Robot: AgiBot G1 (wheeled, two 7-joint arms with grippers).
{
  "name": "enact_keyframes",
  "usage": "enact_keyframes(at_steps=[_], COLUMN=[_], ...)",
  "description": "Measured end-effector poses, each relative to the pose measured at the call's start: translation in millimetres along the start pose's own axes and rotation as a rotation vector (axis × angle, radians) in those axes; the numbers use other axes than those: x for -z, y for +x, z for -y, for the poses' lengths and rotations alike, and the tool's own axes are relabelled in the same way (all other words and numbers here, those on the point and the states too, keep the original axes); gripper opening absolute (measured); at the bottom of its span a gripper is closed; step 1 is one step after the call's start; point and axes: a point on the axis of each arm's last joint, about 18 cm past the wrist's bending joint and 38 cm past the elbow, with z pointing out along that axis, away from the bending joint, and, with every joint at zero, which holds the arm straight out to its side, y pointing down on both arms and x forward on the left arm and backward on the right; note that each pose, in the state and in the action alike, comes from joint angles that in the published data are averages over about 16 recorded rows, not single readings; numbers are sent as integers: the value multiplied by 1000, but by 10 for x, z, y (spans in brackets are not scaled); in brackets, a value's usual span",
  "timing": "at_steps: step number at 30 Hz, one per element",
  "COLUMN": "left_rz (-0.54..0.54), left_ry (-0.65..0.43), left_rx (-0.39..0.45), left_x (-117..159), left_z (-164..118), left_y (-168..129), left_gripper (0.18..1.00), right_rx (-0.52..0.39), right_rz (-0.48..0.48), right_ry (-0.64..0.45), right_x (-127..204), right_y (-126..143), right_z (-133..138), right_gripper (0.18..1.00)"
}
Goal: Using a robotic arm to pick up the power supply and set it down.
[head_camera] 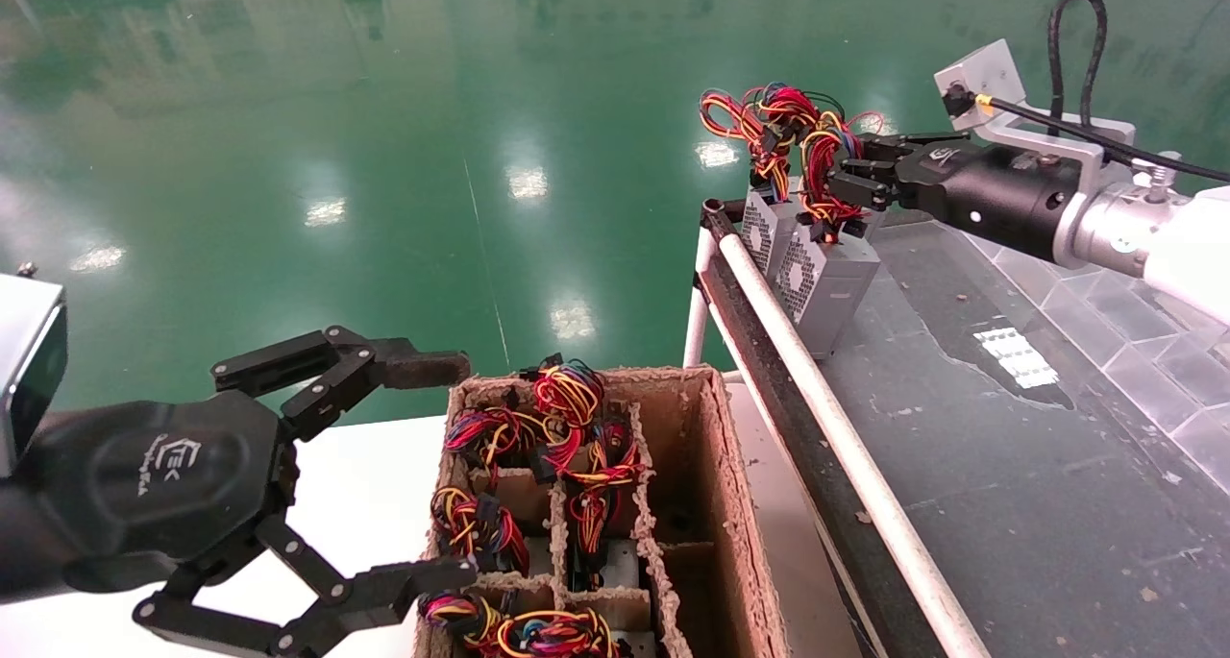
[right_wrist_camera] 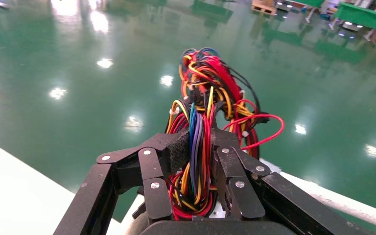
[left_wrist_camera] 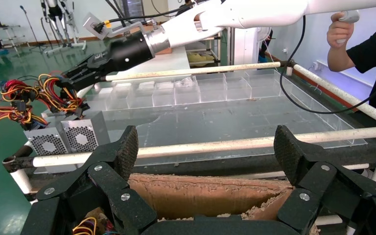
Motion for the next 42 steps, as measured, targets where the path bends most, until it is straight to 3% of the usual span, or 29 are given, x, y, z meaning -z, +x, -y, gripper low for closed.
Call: enact_keyframes(at_steps=[26, 32, 42], left_rz=[0, 0, 0], left_ry=[0, 0, 0], left_rx=[0, 0, 0], left_x=[0, 0, 0], left_z=[0, 0, 0], left_y=[0, 0, 0], left_gripper=[1001, 1001, 1001], right_rx=[11, 14, 16], right_rz=[43, 52, 68], right_ry=[-9, -9, 3], right_x=[-155, -138, -94], right_y=[-181, -185, -178], right_z=[-8, -4, 41], right_gripper=[205, 243, 390])
